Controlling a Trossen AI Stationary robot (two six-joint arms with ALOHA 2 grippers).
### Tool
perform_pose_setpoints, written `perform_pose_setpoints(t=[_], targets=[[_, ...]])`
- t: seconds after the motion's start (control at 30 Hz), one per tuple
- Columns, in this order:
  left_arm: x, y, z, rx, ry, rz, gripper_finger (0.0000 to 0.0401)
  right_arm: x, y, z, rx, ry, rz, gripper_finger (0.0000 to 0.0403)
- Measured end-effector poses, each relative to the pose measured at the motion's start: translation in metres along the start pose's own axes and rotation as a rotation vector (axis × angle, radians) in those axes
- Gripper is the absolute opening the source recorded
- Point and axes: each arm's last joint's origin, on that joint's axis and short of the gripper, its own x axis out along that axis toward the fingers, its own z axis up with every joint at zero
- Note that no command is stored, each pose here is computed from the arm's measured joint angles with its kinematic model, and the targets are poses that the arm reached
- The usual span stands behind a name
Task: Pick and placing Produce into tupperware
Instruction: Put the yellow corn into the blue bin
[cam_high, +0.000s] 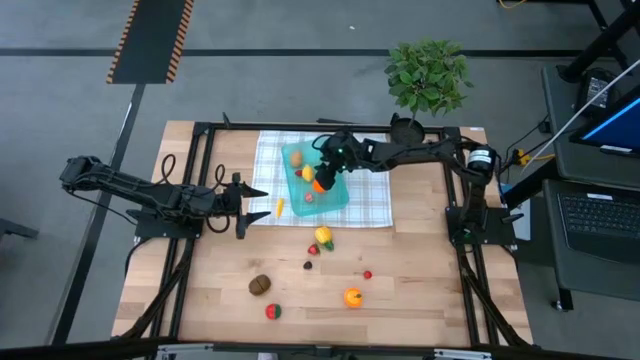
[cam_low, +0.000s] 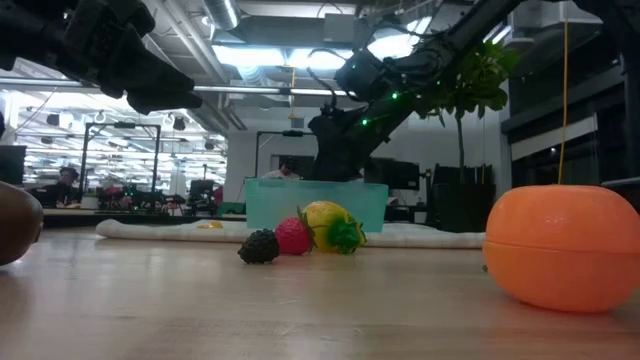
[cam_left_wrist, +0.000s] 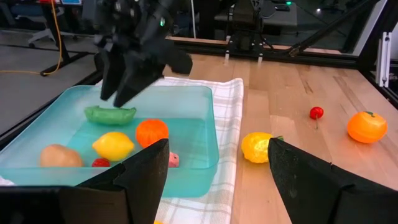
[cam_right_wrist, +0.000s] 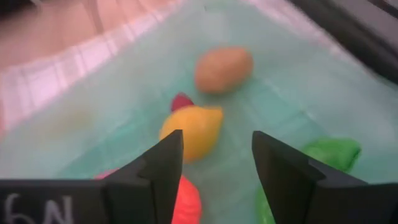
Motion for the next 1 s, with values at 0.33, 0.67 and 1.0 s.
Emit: perform_pose_setpoints(t=[0.33, 0.67, 1.0], targets=[[0.0, 0.0, 0.0, 0.0, -0.001, 0.0, 0.0266, -0.036, 0.024, 0.021, -0.176, -0.102, 0.041, 0.0189], [0.0, 0.0, 0.0, -0.002, -0.004, -0.001, 0.0266, -0.047, 0.042, -0.013, -0.333, -0.375, 0.097, 0.0189], [0.0, 0.0, 0.001, -0.005, -0.008, -0.002, 0.0266, -0.077, 0.047, -0.059, -0.345, -0.593, 0.178, 0.0189]])
